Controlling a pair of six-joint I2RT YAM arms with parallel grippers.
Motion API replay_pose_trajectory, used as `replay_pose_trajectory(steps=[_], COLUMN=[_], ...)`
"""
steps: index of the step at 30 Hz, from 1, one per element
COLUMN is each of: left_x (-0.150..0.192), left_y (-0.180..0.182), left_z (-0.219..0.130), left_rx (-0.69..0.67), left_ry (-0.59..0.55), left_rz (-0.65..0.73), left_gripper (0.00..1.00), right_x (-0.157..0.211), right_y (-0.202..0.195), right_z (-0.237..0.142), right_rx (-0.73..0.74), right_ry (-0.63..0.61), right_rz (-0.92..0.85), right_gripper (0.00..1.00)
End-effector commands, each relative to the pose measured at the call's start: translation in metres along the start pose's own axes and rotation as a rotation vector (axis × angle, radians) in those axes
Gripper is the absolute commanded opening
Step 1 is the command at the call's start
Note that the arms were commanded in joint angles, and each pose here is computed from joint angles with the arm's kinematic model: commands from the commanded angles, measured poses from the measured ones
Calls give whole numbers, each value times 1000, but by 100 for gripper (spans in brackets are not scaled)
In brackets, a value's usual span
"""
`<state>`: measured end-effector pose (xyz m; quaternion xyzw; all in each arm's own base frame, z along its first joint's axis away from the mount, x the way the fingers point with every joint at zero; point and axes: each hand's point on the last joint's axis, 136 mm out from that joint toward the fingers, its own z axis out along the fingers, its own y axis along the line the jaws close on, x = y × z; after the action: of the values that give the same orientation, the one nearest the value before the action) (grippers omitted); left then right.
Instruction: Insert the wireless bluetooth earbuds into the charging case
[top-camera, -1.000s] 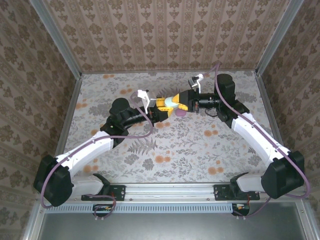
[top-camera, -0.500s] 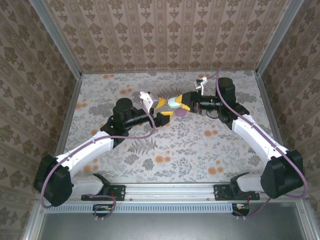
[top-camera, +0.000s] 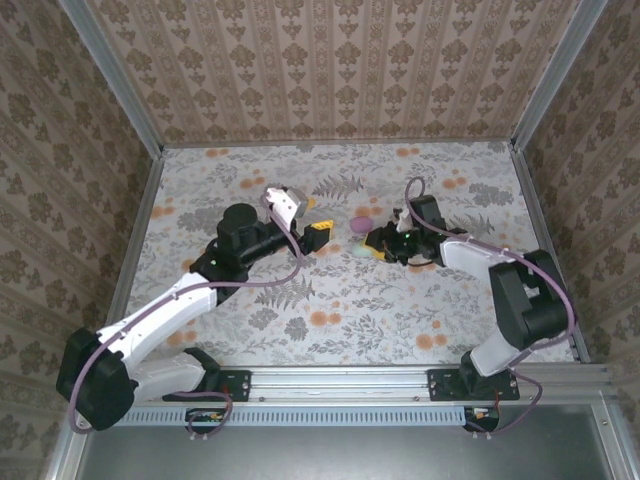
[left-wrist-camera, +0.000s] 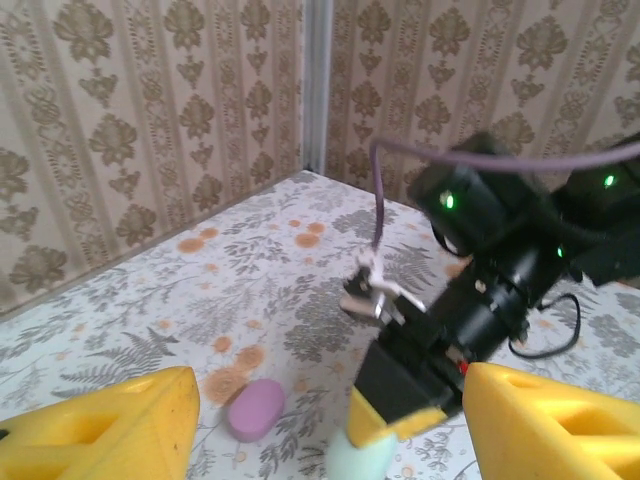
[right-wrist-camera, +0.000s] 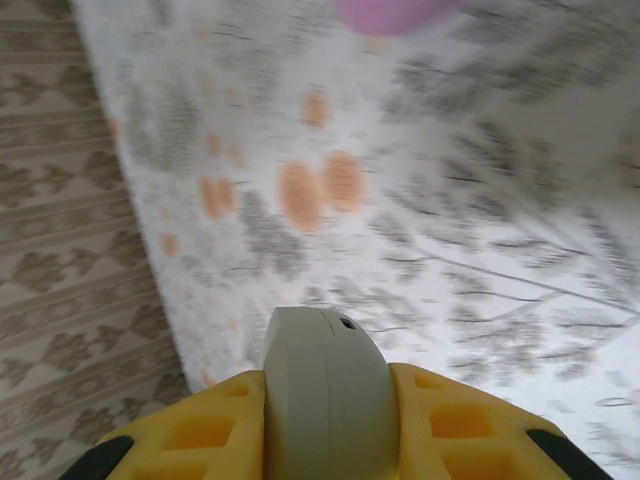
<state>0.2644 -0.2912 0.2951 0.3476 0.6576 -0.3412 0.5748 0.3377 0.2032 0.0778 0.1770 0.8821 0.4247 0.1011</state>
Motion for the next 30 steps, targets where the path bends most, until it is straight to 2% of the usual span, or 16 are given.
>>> replay_pose_trajectory(steps=[1,11,22,30], left_x=[-2,-3,-7,-9], left_y=[10,19,24,24], left_z=[-7,-16,-17,-16], left_rx=[-76,-142,-163,-161], left_ry=[-18,-42,-53,-65], left_rz=[28,32,25,11], left_gripper=[71,72,73,73], right_x=[-12,-6,7,11], right_y=[-4,-12,-38,-44], right_z=[10,35,41,34], right_rx=[-10,5,70,103], right_ry=[-32,32,73,78], right_rz=[-30,-62,-89,-109], right_gripper=[27,28,31,41])
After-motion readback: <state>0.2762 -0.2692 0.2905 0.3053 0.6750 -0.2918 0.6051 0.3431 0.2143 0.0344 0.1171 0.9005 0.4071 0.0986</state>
